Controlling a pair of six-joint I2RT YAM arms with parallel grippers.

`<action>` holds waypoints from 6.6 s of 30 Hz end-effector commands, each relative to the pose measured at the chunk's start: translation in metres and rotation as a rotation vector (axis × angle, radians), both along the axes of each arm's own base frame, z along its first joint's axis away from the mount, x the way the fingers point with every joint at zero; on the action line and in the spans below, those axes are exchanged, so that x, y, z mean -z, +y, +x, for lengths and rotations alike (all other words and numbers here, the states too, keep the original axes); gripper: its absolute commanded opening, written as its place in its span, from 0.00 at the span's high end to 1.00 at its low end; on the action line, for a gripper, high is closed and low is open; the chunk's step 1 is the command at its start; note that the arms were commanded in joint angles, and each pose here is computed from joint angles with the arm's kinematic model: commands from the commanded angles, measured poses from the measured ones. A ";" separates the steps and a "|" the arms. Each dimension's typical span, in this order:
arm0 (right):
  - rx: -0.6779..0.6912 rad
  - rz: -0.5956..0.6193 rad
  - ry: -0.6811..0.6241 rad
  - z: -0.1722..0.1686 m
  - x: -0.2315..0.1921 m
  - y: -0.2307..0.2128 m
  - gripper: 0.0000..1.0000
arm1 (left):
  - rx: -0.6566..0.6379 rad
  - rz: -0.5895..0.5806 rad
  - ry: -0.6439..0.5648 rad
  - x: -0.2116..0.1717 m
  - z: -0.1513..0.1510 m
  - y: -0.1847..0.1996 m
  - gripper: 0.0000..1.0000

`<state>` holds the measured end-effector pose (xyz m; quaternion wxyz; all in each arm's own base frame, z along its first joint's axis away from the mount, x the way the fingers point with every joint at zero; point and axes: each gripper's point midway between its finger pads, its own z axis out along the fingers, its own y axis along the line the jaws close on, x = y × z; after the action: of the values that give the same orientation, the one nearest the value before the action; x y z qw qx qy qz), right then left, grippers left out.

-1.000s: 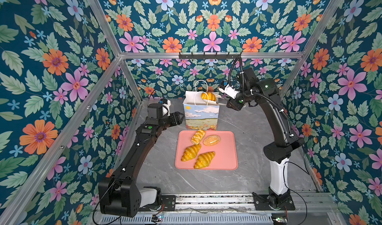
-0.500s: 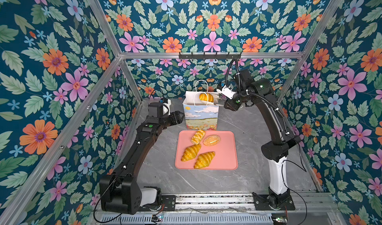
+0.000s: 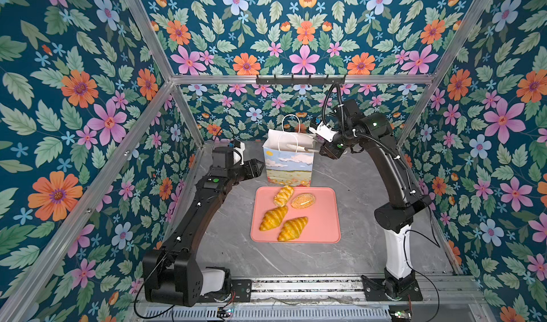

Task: Place the fake bread into the paper bag
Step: 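Open the tongs with the right gripper to drop the croissant into the bag, then withdraw the tongs from the bag and move them back over the tray, then lower the open tongs around the sugar-coated bun on the tray, then close the tongs on the sugar-coated bun and lift it off the tray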

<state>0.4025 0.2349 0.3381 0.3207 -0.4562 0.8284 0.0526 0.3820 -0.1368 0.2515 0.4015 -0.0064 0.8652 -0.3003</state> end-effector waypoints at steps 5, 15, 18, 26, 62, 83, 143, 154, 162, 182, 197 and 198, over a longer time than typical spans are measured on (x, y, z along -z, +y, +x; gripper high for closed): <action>0.002 0.056 -0.044 -0.014 -0.028 -0.003 0.52 | 0.010 -0.004 -0.009 -0.003 -0.001 -0.001 0.26; 0.020 0.106 -0.036 -0.049 -0.050 -0.016 0.52 | 0.004 -0.001 -0.011 -0.003 -0.001 0.000 0.26; -0.005 0.106 -0.025 -0.070 -0.051 -0.013 0.52 | 0.002 0.006 -0.017 -0.004 0.000 0.001 0.26; -0.084 0.060 0.023 -0.131 -0.033 -0.015 0.52 | 0.025 -0.024 -0.034 -0.008 -0.001 -0.005 0.26; -0.125 -0.071 0.125 -0.177 0.048 -0.035 0.55 | 0.041 -0.014 -0.028 -0.001 -0.005 -0.005 0.26; -0.209 -0.281 0.209 -0.147 0.143 -0.025 0.54 | 0.063 -0.025 -0.025 0.004 -0.010 -0.008 0.26; -0.296 -0.395 0.249 -0.099 0.197 -0.020 0.53 | 0.094 -0.012 -0.016 0.016 -0.016 -0.010 0.25; -0.276 -0.396 0.292 -0.098 0.203 -0.020 0.51 | 0.091 -0.009 -0.014 0.017 -0.018 -0.009 0.25; -0.258 -0.407 0.264 -0.093 0.197 -0.023 0.51 | 0.092 -0.008 -0.010 0.019 -0.018 -0.009 0.25; -0.263 -0.410 0.263 -0.093 0.196 -0.023 0.51 | 0.096 -0.017 0.000 0.022 -0.018 -0.010 0.25; -0.277 -0.384 0.290 -0.096 0.194 -0.017 0.57 | 0.099 -0.016 -0.004 0.021 -0.019 -0.010 0.25; -0.276 -0.380 0.293 -0.098 0.193 -0.017 0.58 | 0.099 -0.016 -0.004 0.022 -0.019 -0.010 0.25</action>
<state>0.3100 0.2154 0.1385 0.0935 -0.6004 0.7942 -0.0079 0.3618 -0.1461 0.2255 0.3813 0.0293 0.8658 -0.3228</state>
